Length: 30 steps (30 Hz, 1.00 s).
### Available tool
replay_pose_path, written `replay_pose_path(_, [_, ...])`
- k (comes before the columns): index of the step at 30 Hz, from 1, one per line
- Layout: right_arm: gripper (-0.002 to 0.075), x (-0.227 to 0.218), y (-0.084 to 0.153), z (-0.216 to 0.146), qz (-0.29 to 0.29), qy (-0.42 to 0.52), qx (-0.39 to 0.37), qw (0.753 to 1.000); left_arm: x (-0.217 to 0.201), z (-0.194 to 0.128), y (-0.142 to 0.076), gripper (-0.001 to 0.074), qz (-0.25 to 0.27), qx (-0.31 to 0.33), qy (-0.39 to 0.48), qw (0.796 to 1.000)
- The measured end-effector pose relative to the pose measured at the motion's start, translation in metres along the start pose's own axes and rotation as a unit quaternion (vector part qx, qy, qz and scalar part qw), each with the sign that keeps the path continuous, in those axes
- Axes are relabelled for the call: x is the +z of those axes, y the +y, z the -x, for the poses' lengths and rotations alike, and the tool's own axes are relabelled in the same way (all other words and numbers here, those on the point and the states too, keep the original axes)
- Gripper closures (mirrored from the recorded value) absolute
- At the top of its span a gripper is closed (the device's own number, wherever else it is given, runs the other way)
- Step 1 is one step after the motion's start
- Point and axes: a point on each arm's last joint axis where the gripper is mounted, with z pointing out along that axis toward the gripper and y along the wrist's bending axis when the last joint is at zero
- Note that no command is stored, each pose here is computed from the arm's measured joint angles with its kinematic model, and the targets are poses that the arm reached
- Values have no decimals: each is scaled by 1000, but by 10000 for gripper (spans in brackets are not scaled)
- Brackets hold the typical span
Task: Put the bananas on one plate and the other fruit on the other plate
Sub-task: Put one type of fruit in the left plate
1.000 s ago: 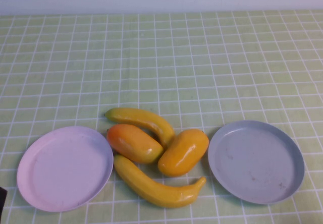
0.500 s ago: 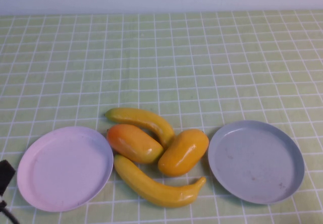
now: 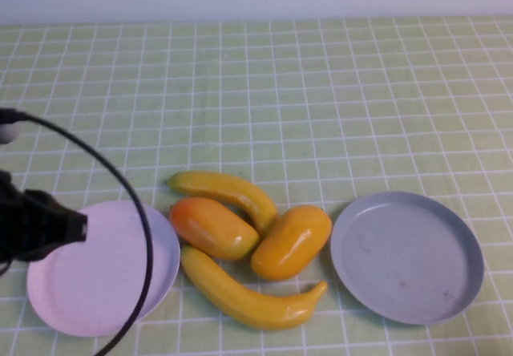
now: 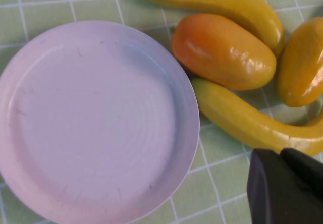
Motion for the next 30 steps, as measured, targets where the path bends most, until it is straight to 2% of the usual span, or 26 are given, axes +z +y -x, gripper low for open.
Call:
replay_pose_path(4, [742, 0, 0, 0, 0, 0, 0, 1000, 24, 32, -11, 734, -17, 44, 40, 998])
replay_pose_path(9, [742, 0, 0, 0, 0, 0, 0, 1000, 62, 60, -50, 734, -19, 130, 99, 986])
replay_pose_path(18, [742, 0, 0, 0, 0, 0, 0, 1000, 123, 69, -121, 734, -21, 237, 187, 953])
replay_pose_path(24, [742, 0, 0, 0, 0, 0, 0, 1000, 149, 66, -154, 727, -26, 288, 211, 934])
replay_pose_path(26, [742, 0, 0, 0, 0, 0, 0, 1000, 156, 64, -162, 691, -30, 315, 221, 922])
replay_pose_path(28, [742, 0, 0, 0, 0, 0, 0, 1000, 162, 63, -166, 619, -34, 329, 229, 916])
replay_pose_path(30, [742, 0, 0, 0, 0, 0, 0, 1000, 169, 63, -168, 490, -33, 333, 234, 913])
